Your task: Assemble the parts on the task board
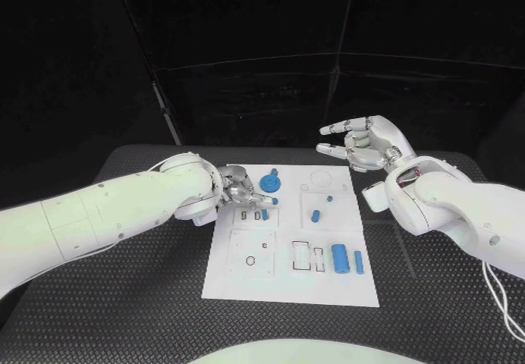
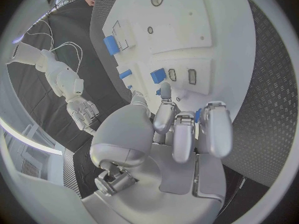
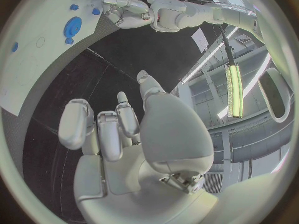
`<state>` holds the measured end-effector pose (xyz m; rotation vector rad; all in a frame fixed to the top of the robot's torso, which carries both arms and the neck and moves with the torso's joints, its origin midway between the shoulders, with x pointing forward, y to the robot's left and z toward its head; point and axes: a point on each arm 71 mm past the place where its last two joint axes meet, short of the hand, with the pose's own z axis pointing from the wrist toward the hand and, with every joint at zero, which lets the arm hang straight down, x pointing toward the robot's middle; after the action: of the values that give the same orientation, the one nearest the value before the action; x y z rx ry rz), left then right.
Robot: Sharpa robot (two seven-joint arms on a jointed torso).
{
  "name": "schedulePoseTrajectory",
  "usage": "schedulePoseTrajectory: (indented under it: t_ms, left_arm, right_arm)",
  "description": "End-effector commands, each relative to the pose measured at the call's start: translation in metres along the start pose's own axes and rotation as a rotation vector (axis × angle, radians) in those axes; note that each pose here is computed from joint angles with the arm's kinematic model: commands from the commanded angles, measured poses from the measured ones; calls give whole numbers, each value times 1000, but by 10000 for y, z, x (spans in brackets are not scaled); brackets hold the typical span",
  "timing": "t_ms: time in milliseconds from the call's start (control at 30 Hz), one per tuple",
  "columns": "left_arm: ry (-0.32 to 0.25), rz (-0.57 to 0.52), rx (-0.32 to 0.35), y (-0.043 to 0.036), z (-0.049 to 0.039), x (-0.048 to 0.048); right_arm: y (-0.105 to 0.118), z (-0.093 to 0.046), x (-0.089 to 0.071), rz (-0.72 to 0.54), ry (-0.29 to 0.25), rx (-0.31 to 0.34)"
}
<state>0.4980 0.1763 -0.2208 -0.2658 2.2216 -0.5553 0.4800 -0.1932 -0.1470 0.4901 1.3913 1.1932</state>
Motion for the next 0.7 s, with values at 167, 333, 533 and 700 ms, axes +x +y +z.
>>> schedulePoseTrajectory:
  t_ms: [167, 333, 533, 700]
  left_arm:
    - [0, 80, -42, -68, 59, 7]
    - [15, 93, -39, -125, 94, 31]
    - [35, 113, -44, -156, 132, 50]
    - [53, 127, -49, -167, 157, 77]
  right_arm:
    - [1, 24, -9, 15, -22, 2]
    - [-10, 37, -1, 15, -19, 7]
    - [-18, 50, 15, 18, -11, 13]
    - [-28, 60, 21, 18, -9, 17]
